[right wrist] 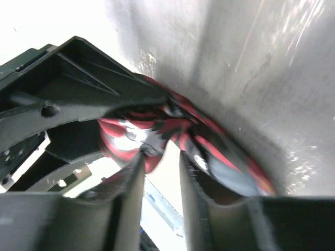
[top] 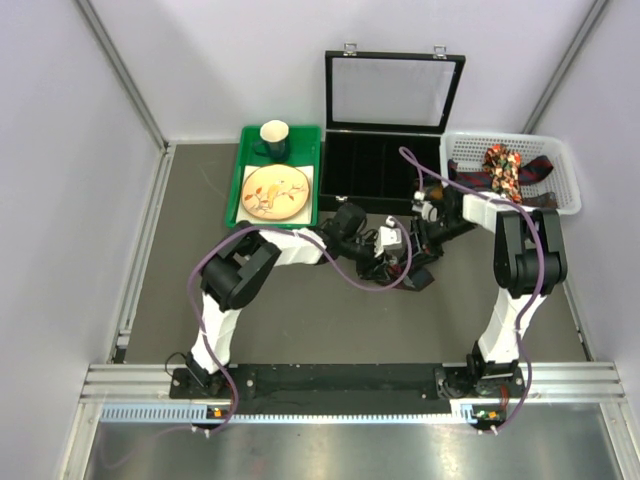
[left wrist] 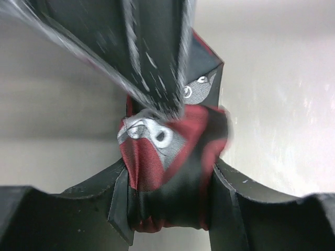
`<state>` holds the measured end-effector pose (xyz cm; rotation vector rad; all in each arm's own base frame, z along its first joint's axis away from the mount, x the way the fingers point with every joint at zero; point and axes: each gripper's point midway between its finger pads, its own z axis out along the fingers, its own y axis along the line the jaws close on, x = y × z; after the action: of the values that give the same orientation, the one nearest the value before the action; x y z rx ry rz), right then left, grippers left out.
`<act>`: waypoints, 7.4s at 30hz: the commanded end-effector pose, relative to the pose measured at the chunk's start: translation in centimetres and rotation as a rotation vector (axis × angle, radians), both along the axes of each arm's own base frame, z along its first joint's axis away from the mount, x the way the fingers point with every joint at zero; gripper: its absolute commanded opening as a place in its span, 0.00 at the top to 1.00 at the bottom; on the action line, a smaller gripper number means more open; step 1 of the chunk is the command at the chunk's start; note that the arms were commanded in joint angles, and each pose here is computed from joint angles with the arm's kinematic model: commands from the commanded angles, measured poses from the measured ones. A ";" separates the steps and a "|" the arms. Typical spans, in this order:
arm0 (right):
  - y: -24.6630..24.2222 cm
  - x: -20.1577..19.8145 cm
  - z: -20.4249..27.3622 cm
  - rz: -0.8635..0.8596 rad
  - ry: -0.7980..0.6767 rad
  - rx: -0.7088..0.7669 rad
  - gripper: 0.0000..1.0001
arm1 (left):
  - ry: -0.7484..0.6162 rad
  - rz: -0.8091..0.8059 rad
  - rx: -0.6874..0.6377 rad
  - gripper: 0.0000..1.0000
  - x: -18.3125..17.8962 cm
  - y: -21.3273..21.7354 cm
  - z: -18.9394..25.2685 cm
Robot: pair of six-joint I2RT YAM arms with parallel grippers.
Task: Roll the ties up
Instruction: Roll the tie at the center of the board, then pick up the tie at the center of the board, then place the tie in the storage box.
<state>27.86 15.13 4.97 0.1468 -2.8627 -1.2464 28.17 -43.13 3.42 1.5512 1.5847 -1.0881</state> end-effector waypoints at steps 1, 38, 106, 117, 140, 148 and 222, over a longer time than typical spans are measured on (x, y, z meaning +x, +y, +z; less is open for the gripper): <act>0.2 2.4 2.6 0.026 -0.120 0.039 0.62 | 0.028 0.065 0.398 0.65 -1.5 7.9 -4.9; -0.5 -0.1 -4.7 0.052 -0.011 -0.168 1.00 | 0.106 -0.022 -0.084 0.14 -0.1 4.1 2.2; 2.0 -1.3 -1.0 -0.031 0.073 0.170 0.15 | 0.115 0.042 0.690 0.68 -3.6 8.2 -8.7; 2.4 -0.2 0.3 -0.068 0.004 0.202 0.44 | 0.121 0.042 0.681 0.68 -3.7 8.1 -8.7; 4.0 -0.2 1.4 -0.065 0.001 0.251 0.34 | 0.142 0.051 0.673 0.69 -3.8 7.8 -8.8; 4.2 -0.8 0.7 -0.061 0.030 0.255 0.57 | 0.146 0.054 0.672 0.69 -3.8 7.7 -8.8; -2.9 22.2 19.0 1.344 -1.398 -0.757 1.00 | 0.549 0.456 -0.136 0.01 0.3 20.1 17.4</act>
<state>49.76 11.00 22.41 2.8173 -2.4466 0.3388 28.06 -23.28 19.36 0.7946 2.0987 -1.3729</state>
